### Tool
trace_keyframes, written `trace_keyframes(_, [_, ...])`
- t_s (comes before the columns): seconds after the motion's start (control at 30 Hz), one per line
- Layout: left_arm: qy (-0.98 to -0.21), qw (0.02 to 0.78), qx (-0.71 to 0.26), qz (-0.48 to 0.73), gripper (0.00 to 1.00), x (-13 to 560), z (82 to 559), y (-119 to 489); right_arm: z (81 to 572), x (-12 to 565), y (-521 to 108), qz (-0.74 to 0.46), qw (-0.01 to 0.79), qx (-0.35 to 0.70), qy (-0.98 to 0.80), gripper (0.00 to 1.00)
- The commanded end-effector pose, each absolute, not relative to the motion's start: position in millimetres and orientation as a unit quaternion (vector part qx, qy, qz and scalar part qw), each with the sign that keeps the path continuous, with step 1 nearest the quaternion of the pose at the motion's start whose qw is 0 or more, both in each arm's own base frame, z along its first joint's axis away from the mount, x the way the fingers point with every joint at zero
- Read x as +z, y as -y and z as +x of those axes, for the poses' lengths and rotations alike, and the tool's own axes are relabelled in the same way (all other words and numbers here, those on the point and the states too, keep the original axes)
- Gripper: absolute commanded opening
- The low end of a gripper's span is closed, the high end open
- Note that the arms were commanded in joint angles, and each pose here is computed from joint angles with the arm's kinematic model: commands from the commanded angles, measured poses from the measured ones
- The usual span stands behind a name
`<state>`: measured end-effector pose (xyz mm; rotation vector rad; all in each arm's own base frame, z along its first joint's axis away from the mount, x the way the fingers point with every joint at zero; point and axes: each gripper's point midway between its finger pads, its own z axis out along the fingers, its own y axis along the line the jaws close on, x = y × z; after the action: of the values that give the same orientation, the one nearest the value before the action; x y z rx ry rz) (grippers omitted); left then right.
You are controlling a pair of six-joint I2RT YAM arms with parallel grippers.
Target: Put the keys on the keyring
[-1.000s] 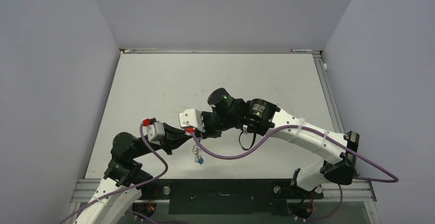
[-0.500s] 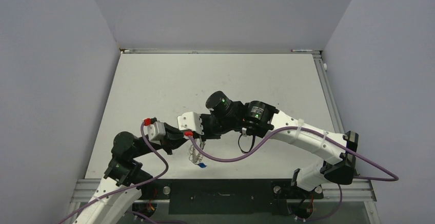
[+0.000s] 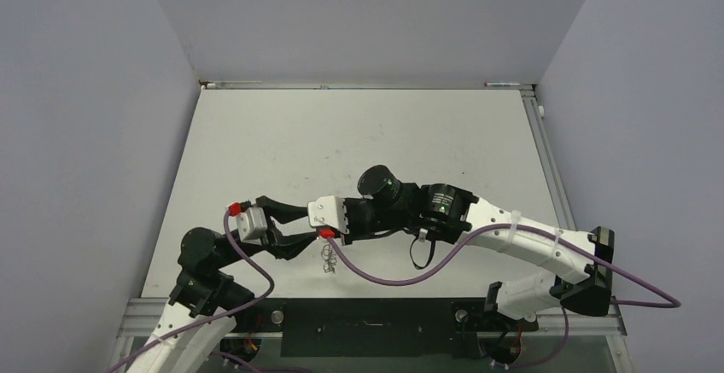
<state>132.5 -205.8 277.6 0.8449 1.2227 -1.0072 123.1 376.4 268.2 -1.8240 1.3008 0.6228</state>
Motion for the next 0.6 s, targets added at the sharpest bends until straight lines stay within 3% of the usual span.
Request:
trace_keyframes(0.0, [-0.479, 0.678, -0.428, 0.357, 0.51, 318.4, 124.6, 195.8, 125.7, 332.3, -379.1, -0.657, 0.526, 0.275, -0.466, 0.05])
trace_keyframes(0.23, [-0.46, 0.692, -0.43, 0.352, 0.53, 325.7, 119.5, 192.6, 114.5, 361.8, -362.9, -0.582, 0.613, 0.33, -0.419, 0.05])
trace_keyframes(0.57, [-0.451, 0.678, -0.453, 0.363, 0.52, 324.6, 113.4, 197.7, 107.8, 408.0, -328.7, -0.388, 0.732, 0.446, -0.339, 0.05])
